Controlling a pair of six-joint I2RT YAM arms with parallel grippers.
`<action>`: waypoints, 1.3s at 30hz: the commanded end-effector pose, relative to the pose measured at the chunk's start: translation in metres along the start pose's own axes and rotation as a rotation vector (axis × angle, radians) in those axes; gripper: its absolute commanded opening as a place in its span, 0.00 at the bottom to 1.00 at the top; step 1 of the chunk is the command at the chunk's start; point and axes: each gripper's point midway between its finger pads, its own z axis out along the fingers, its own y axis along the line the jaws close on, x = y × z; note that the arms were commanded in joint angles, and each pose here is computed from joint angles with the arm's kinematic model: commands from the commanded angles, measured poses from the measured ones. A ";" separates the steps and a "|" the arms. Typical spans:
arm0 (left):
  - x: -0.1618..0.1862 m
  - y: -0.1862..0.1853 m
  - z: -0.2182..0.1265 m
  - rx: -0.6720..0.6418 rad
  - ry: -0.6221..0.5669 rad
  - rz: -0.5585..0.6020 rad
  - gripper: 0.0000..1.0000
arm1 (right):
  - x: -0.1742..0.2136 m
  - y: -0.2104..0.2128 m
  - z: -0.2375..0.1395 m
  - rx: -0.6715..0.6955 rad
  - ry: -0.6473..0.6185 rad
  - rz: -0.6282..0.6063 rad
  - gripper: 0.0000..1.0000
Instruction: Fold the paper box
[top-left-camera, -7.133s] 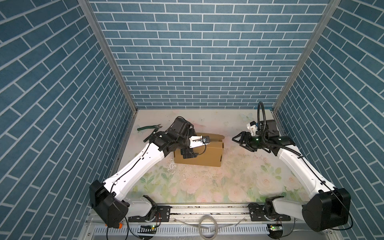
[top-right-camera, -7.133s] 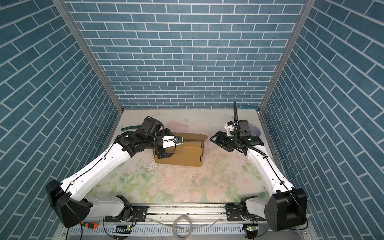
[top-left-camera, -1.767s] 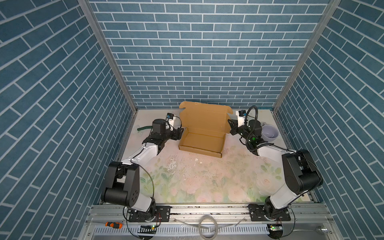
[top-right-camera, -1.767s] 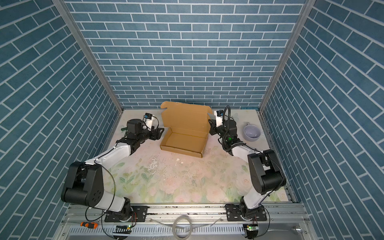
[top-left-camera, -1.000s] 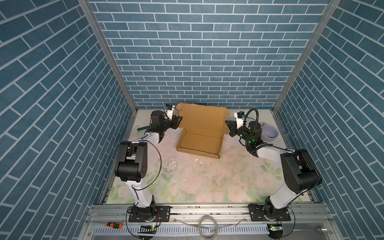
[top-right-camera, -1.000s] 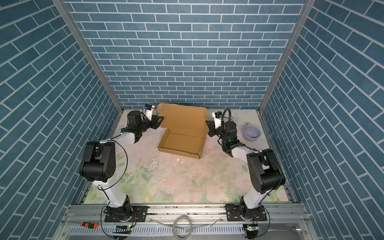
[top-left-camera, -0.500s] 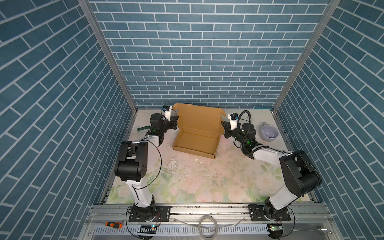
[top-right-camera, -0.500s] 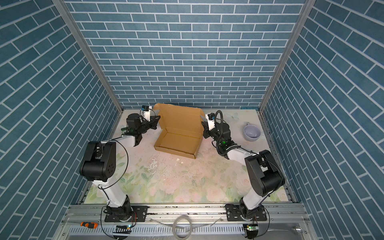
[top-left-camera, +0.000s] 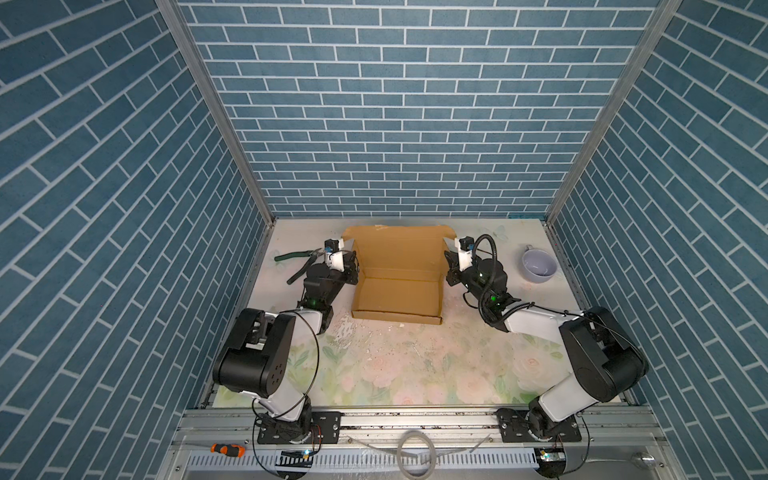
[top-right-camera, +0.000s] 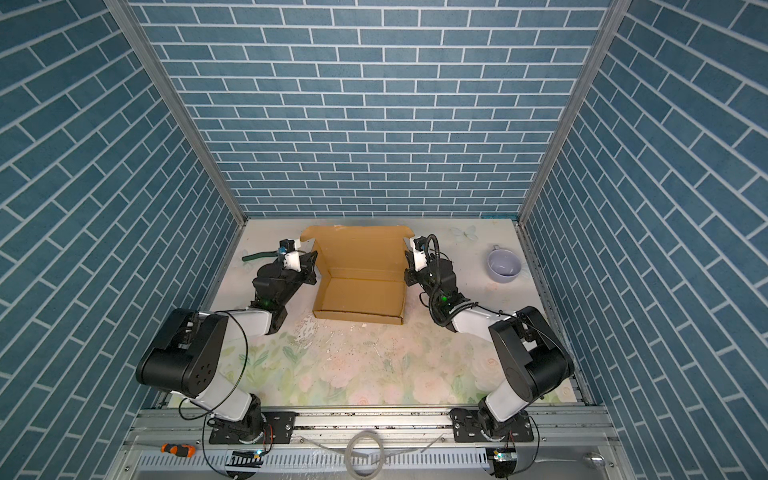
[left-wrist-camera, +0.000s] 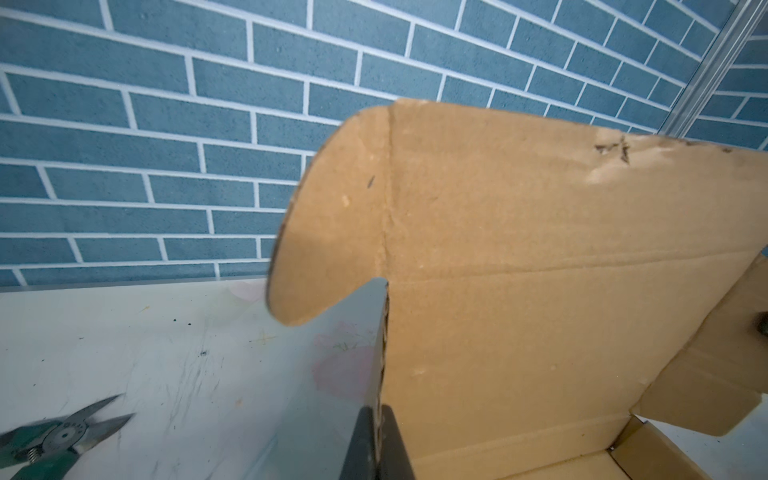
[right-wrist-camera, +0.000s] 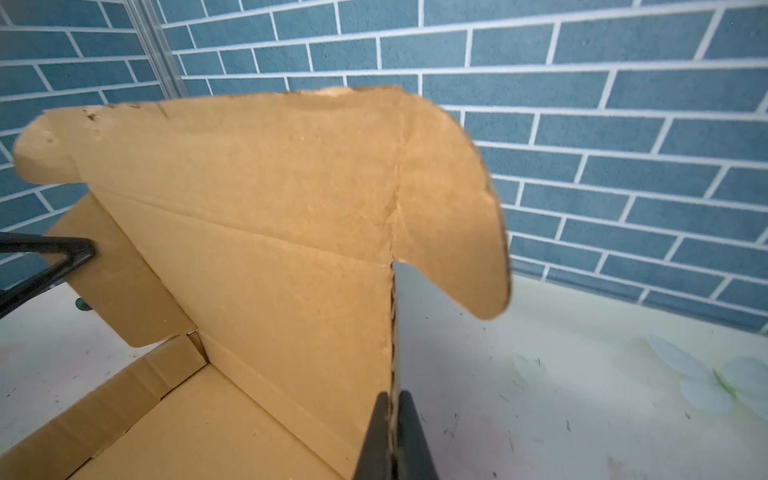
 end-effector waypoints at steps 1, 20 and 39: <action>0.035 -0.002 -0.017 -0.016 0.048 -0.032 0.00 | 0.010 0.018 -0.009 -0.050 0.021 0.085 0.04; 0.064 -0.013 -0.057 -0.064 0.050 -0.059 0.00 | 0.073 0.041 -0.035 0.038 0.181 0.375 0.09; 0.078 -0.011 -0.067 -0.088 0.108 0.070 0.00 | 0.026 0.040 -0.146 -0.202 0.407 0.189 0.33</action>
